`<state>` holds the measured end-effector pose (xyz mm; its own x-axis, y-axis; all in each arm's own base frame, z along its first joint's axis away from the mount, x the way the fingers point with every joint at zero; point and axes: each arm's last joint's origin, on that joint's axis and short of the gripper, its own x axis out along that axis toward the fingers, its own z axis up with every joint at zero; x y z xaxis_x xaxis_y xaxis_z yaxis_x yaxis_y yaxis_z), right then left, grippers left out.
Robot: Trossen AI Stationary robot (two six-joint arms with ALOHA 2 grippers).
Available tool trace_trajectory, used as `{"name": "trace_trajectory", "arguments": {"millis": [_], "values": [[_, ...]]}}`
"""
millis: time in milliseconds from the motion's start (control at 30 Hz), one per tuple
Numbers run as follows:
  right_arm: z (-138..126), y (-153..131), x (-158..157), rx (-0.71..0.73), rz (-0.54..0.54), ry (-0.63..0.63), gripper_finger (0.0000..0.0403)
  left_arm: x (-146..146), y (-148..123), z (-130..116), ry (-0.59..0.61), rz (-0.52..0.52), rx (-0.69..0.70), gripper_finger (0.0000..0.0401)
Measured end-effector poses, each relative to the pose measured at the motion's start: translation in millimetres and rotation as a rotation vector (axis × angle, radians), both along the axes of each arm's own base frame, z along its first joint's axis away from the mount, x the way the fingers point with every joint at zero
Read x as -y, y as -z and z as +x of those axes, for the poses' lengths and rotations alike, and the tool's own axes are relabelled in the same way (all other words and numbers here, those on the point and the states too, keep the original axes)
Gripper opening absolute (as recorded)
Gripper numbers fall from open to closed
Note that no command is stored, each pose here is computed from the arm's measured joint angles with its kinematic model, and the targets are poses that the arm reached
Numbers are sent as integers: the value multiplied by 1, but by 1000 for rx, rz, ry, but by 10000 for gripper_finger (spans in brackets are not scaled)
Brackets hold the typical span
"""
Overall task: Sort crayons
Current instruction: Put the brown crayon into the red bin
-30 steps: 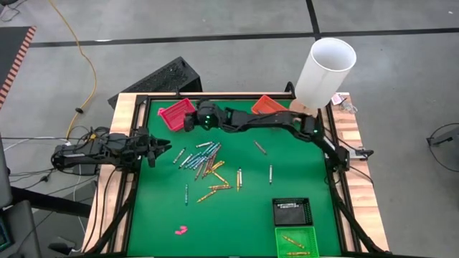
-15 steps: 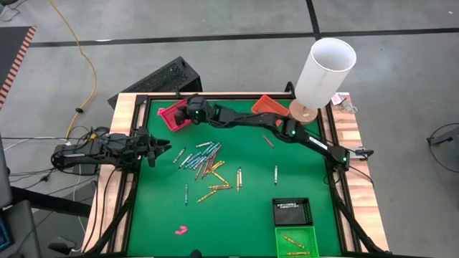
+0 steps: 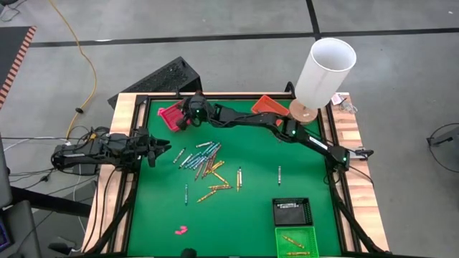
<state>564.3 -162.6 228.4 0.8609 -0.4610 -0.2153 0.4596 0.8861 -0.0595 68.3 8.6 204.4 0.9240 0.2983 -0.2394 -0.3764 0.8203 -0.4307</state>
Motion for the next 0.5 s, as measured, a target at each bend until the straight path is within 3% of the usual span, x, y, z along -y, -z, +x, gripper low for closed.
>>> {"name": "trace_trajectory", "arguments": {"millis": [67, 167, 500], "values": [[0, 2, -2, -69, -97, -53, 0, 0, 0, 0, 0, -1, 0, 120], [0, 5, -3, -138, -155, -99, 0, 0, 0, 0, -9, 0, 0, 120], [-6, 16, 1, -261, -124, -118, 11, -2, 0, -1, -54, 11, 0, 120]]}}
